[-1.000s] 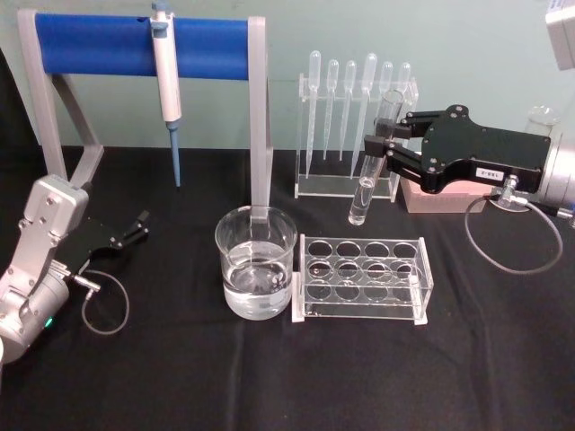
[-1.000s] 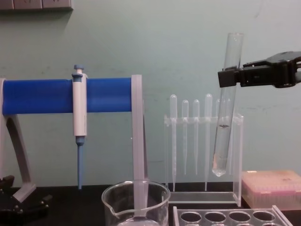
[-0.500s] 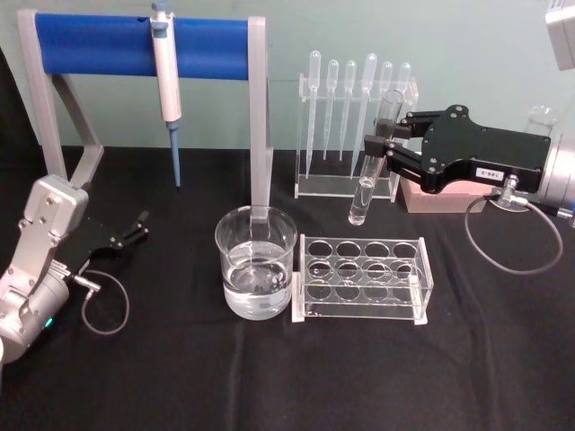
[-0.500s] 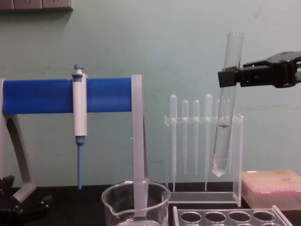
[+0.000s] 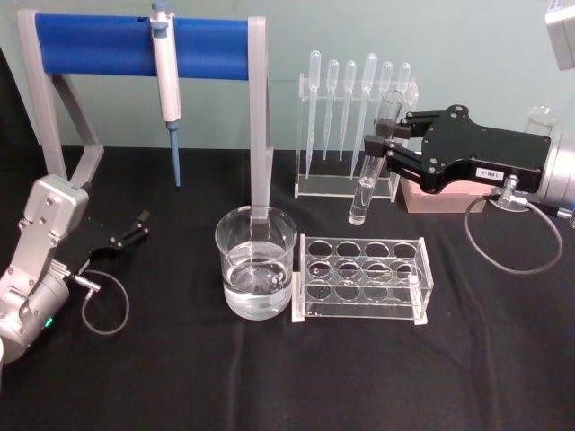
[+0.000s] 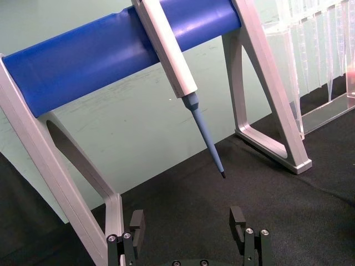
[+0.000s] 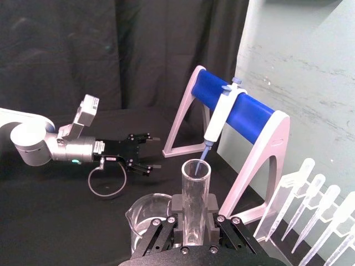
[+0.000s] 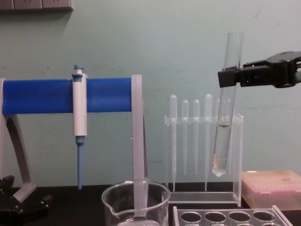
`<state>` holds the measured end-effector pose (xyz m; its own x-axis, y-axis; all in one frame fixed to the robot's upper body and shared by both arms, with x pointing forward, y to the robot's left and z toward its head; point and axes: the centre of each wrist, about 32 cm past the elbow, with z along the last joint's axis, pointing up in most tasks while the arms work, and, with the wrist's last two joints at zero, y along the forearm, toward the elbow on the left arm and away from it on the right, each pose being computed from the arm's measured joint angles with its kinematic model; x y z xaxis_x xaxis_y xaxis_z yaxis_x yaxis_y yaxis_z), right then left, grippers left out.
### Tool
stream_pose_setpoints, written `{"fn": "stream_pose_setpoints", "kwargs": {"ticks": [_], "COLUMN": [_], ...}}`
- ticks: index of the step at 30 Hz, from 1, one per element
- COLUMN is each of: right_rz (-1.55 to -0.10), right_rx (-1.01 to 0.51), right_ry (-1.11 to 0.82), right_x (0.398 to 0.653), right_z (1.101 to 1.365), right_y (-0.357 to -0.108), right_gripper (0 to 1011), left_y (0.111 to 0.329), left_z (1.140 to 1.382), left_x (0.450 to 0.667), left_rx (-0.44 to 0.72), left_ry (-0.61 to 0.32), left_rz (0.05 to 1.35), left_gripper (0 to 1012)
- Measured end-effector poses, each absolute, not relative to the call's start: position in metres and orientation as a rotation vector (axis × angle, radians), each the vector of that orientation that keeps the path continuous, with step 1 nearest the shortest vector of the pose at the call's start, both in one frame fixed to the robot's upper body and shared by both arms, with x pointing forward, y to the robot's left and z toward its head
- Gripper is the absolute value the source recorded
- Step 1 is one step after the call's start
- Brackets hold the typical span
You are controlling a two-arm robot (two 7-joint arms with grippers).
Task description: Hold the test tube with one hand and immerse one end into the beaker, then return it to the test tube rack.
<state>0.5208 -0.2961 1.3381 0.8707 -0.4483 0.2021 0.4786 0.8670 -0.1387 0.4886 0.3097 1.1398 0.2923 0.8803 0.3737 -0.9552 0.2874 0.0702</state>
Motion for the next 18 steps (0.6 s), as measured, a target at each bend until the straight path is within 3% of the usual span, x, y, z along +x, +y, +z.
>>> {"fn": "stream_pose_setpoints", "kwargs": {"ticks": [18], "right_rz": [-0.487], "right_rx": [-0.187], "right_ry": [-0.166], "right_x": [0.5208], "right_z": [1.3381], "right_y": [-0.2961], "right_gripper": [242], "left_y": [0.3096], "left_z": [1.1398], "left_x": [0.4886], "left_rx": [0.304], "left_ry": [-0.285], "left_rz": [1.248], "left_gripper": [1000]}}
